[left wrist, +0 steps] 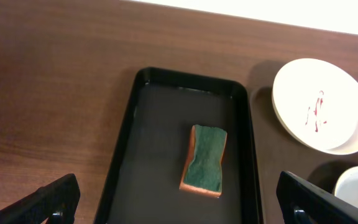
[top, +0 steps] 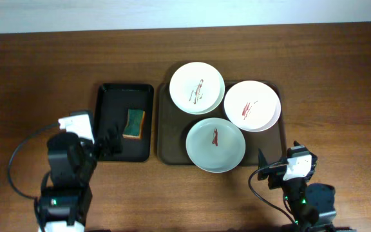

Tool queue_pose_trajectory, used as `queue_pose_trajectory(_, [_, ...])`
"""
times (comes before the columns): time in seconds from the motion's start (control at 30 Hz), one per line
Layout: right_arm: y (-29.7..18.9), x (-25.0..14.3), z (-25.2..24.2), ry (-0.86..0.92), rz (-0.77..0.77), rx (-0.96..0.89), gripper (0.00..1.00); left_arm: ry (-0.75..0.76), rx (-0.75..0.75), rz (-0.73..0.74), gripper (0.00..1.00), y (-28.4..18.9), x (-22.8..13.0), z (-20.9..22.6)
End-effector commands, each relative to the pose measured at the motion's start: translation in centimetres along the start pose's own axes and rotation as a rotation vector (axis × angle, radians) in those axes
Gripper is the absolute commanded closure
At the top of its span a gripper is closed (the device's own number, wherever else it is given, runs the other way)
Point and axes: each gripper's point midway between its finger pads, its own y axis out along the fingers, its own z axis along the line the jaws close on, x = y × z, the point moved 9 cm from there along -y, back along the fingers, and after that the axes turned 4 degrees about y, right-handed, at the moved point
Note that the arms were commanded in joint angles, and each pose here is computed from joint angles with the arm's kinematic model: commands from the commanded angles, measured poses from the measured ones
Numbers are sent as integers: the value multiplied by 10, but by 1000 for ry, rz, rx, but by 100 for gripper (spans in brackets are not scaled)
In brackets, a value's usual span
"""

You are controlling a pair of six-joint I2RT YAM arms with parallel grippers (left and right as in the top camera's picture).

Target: Clean dirty plates on tray and stack at the side

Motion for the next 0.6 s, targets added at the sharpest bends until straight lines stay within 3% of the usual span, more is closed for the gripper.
queue_pose_trajectory(0.0, [-9,34,2,80,20,9,1,-9,-5,50,1,7,16,-1])
queue_pose_trajectory(0.27, [-6,89,8,114,299,31,1,62,-5,187,0,19,45,-2])
queue_pose_trajectory(0.57, [13,122,18,142,461,120,1,52,-9,349,1,18,25,-1])
